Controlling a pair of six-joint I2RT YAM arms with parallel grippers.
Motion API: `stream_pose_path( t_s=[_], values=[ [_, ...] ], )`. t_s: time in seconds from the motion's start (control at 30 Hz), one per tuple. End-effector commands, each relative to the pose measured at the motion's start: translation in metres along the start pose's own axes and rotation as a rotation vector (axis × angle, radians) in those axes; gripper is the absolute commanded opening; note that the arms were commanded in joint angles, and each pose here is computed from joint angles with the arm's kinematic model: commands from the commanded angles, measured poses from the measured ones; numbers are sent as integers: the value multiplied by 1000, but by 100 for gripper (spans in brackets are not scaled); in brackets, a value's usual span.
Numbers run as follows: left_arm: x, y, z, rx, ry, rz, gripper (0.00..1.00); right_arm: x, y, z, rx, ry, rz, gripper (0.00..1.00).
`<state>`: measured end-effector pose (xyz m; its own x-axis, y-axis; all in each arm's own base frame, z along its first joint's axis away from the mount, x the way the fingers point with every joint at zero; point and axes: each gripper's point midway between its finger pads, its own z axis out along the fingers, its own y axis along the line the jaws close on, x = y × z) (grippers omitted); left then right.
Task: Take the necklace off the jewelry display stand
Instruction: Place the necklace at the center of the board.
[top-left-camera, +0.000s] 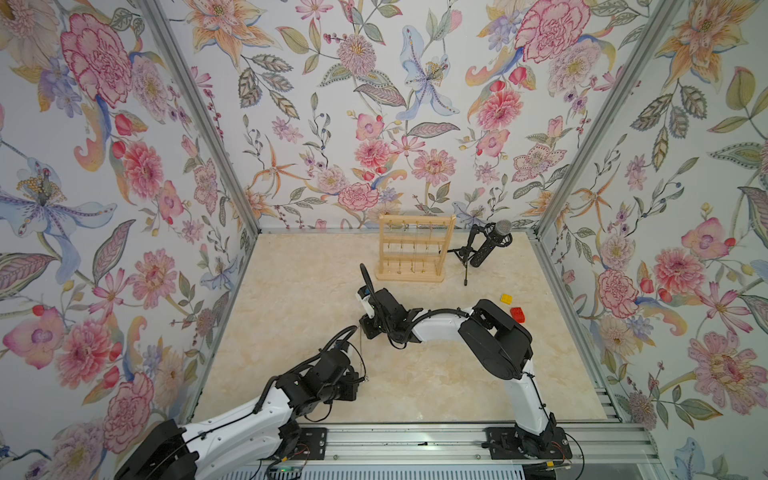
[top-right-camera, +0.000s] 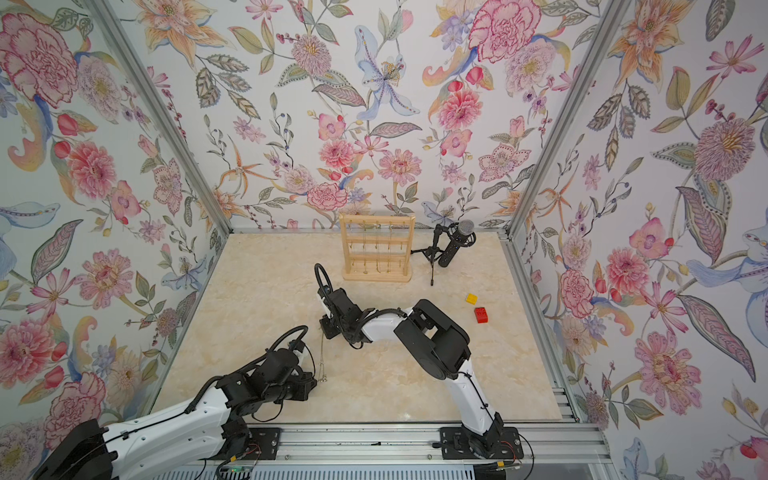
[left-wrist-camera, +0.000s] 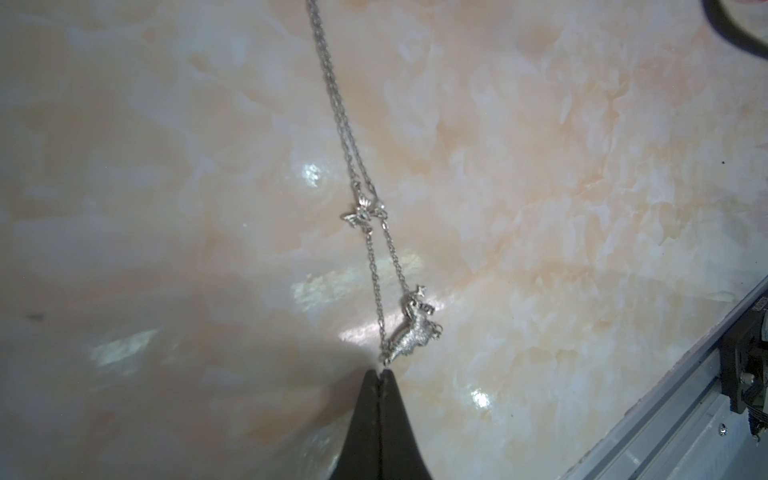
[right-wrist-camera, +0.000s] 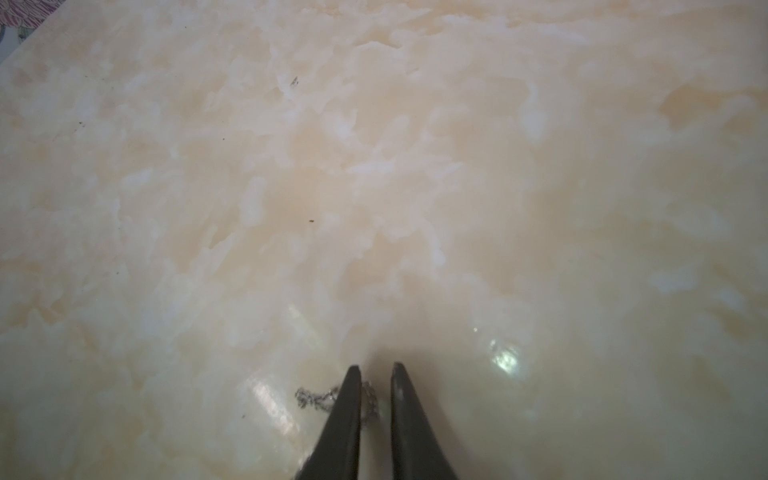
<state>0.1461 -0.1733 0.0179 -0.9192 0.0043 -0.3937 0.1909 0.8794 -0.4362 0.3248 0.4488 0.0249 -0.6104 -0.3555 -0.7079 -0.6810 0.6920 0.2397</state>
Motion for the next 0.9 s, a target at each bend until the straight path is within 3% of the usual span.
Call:
stream_pose_path(
  t_s=[0.0,0.33,0.67,0.87],
  values=[
    [10,12,2,-36,29,-31,1,16,-2,-7,-30,35,41,22],
    [2,9,-1,-33,1,-28,2,-28,11,-44,-131,-115,102,32],
    [-35,-13,-16,-26,-91,34,13,-66,21,-108,-165,-301,88,37],
    [-73,-33,-38,-42,-185,104,28,-78,6,-164,-135,-414,117,40]
  ],
)
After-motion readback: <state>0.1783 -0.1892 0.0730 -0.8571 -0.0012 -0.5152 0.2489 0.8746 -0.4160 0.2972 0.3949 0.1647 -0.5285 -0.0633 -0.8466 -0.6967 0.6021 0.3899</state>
